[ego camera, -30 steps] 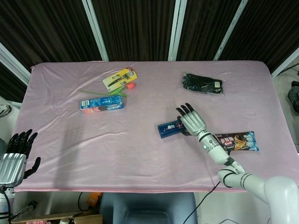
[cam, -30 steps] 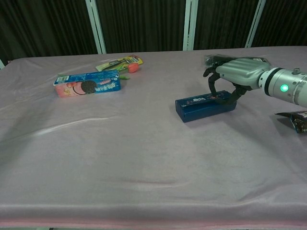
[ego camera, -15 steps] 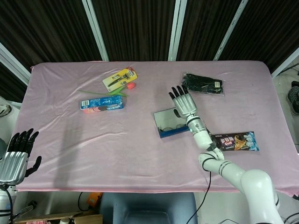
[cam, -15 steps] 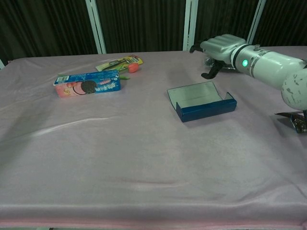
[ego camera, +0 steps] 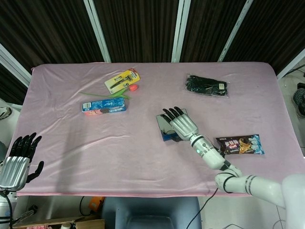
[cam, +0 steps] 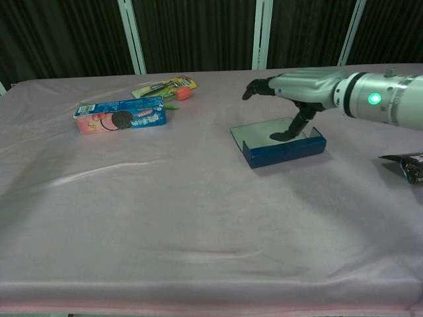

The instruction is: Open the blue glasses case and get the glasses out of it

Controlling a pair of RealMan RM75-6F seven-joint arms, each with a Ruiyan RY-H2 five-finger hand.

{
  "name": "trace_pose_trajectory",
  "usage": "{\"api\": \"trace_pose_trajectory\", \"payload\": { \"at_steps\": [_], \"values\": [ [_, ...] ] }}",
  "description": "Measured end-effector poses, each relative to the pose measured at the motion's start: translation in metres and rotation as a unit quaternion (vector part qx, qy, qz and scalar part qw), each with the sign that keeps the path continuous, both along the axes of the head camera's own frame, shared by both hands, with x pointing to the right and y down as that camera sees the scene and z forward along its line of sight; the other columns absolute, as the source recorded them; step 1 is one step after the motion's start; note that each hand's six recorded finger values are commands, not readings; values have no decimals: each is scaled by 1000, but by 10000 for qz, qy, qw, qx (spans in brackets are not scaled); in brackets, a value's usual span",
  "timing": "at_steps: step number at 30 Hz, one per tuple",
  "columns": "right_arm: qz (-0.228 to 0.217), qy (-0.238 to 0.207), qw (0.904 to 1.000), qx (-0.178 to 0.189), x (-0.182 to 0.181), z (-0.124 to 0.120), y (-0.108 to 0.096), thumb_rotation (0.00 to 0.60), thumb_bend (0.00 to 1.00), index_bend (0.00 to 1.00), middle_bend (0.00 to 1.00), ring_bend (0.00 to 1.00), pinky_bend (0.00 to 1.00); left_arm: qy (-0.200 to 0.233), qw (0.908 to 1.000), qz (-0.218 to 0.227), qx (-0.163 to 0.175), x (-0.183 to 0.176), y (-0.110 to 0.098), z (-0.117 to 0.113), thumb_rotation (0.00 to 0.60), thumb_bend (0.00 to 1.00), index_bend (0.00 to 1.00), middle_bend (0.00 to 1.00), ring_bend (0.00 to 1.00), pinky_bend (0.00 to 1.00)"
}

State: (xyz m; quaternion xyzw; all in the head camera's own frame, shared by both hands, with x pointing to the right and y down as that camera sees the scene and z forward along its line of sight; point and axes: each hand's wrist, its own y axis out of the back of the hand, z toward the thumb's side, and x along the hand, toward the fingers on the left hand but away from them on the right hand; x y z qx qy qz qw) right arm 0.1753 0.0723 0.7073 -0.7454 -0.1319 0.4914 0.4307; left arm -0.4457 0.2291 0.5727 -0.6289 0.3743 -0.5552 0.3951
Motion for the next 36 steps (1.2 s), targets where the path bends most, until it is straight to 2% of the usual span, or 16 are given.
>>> {"api": "trace_pose_trajectory", "payload": {
  "at_steps": [2,6,12,19,24,28,36],
  "values": [
    [-119,87,9997,-172,5,1,13,600,504,303,41,0,0,21,10000,18,14,1,0,-1,600,374,0,0,0,0],
    [-281,282,9989,-242,3,10,28,600,518,327,29,0,0,124,9999,13,74,0,0,-4,600,375,0,0,0,0],
    [-223,434,9983,-313,-2,26,35,600,525,346,25,0,0,189,9997,-20,120,-3,0,-8,600,376,0,0,0,0],
    [-347,466,9976,-365,-14,33,42,600,543,420,26,0,0,191,9997,-53,146,-6,0,-10,600,375,0,0,0,0],
    [-561,399,9966,-448,-19,29,58,600,547,432,26,0,0,184,9997,-74,157,-8,0,-11,600,376,0,0,0,0],
    [-854,476,9940,-496,-9,19,76,600,547,445,26,0,0,193,9994,-133,245,-10,0,-15,600,376,0,0,0,0],
    [-1251,960,9867,-400,56,-13,112,600,548,457,26,0,0,191,9995,-98,241,-9,1,-15,600,375,0,0,0,0]
  ]
}}
